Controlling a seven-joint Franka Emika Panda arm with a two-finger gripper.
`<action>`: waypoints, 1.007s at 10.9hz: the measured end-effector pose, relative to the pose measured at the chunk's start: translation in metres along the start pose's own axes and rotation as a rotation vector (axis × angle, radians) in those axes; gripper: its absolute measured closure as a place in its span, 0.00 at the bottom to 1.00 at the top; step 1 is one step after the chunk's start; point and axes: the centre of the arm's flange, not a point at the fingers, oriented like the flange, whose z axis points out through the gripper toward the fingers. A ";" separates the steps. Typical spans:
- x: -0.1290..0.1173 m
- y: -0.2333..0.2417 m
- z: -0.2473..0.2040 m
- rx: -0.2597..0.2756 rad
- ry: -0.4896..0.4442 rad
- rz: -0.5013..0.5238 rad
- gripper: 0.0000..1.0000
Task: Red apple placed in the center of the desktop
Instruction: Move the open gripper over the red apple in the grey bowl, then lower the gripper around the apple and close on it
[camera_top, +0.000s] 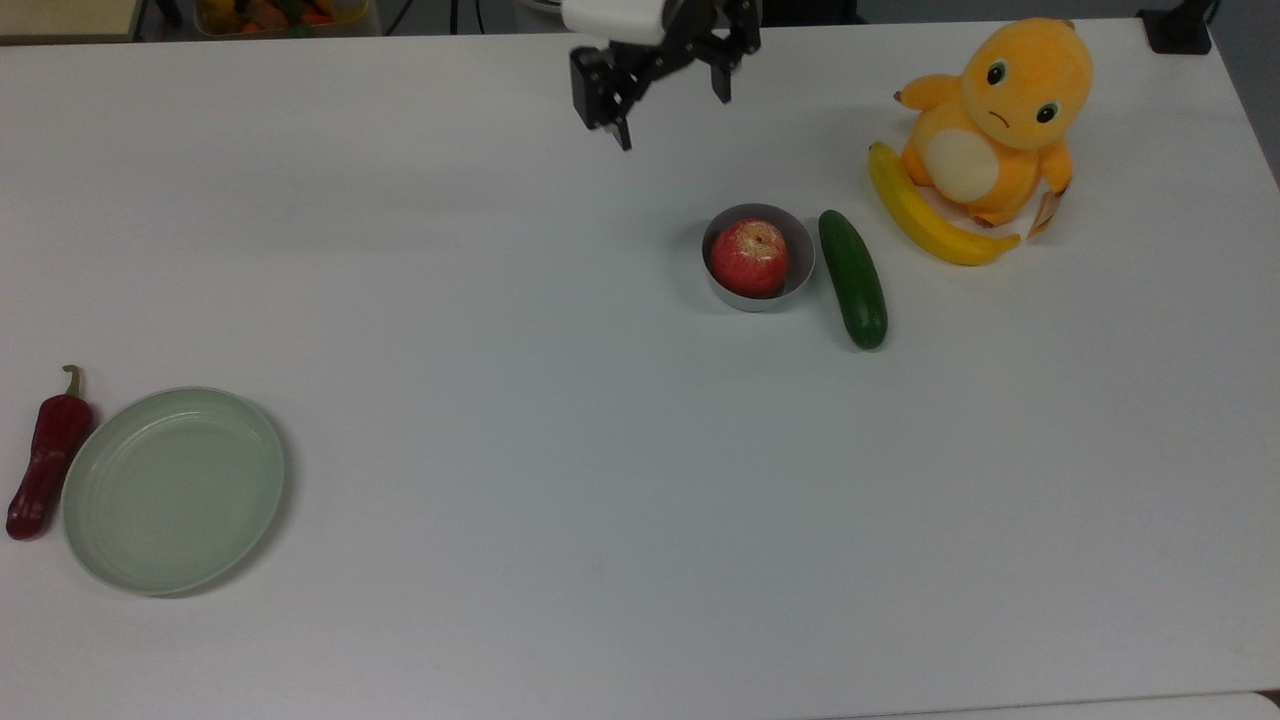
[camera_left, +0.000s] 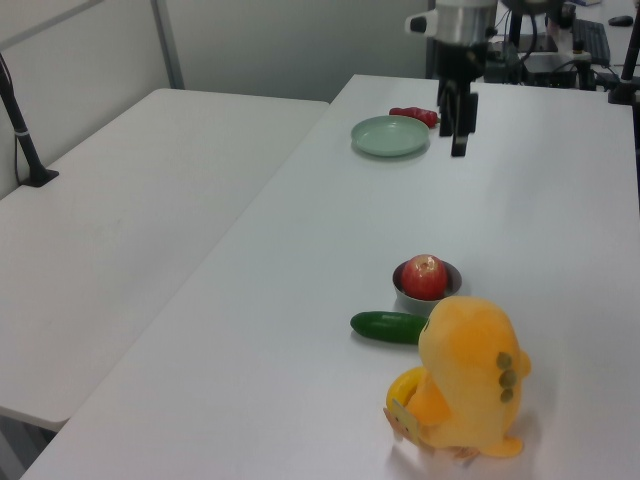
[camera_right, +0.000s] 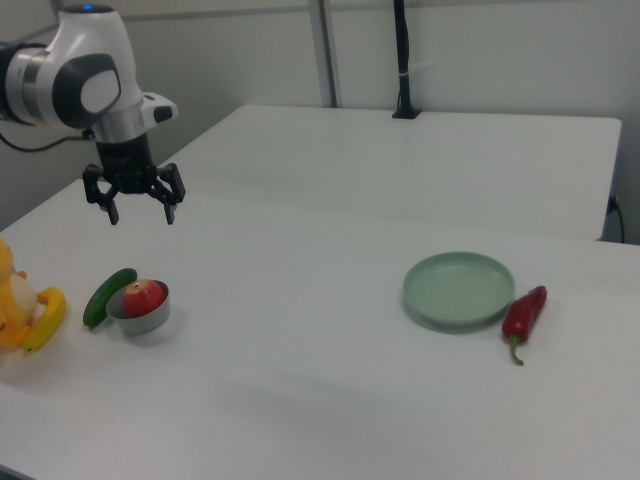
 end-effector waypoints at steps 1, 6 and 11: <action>0.006 -0.006 0.015 0.001 0.000 -0.027 0.00; 0.033 -0.040 0.100 -0.045 -0.026 -0.165 0.00; 0.037 -0.058 0.154 -0.037 -0.054 -0.204 0.00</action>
